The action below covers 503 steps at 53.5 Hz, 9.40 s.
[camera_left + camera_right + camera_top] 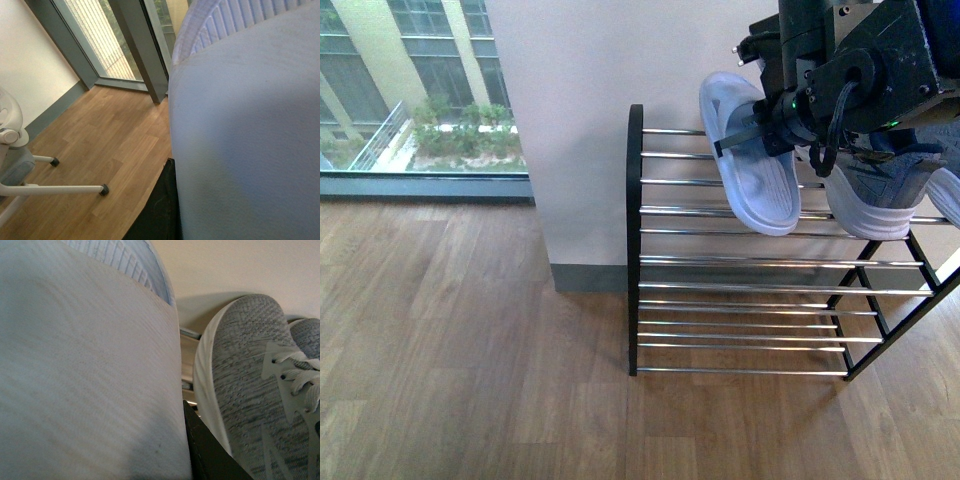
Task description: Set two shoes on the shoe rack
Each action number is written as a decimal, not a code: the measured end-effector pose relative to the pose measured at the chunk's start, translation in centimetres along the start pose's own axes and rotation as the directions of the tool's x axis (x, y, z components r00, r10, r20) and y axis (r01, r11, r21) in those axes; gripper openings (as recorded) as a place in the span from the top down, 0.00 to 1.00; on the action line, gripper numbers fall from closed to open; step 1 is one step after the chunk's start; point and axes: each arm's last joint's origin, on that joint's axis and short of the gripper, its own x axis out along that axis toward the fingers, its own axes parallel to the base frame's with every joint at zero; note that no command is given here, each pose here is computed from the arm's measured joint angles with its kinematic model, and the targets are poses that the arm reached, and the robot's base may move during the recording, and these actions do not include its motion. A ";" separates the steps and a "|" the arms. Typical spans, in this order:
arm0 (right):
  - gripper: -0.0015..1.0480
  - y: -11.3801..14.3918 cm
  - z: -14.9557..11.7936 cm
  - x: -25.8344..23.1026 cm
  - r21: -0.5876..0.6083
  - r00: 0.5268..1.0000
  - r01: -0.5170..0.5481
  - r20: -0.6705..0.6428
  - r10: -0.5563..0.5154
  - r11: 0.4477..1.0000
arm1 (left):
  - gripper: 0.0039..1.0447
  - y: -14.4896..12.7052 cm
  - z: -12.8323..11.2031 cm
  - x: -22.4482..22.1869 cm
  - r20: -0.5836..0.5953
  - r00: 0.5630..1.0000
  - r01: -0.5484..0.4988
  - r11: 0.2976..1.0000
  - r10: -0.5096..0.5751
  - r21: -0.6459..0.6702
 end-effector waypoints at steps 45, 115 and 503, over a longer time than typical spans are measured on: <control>0.98 -1.9 -0.4 6.2 -0.245 0.991 0.125 0.067 -0.112 0.961 | 0.98 0.0 0.0 0.0 0.000 1.000 0.000 1.000 0.000 0.000; 0.98 -3.1 -0.1 5.6 -0.133 0.980 0.108 -0.153 -0.128 0.985 | 0.98 0.0 0.0 0.0 0.000 1.000 0.000 1.000 0.000 0.000; 0.09 -11.6 -16.8 -35.0 0.281 0.810 -0.282 0.582 0.071 0.917 | 0.98 -16.2 8.7 19.2 -0.358 0.784 0.576 0.808 -0.506 0.119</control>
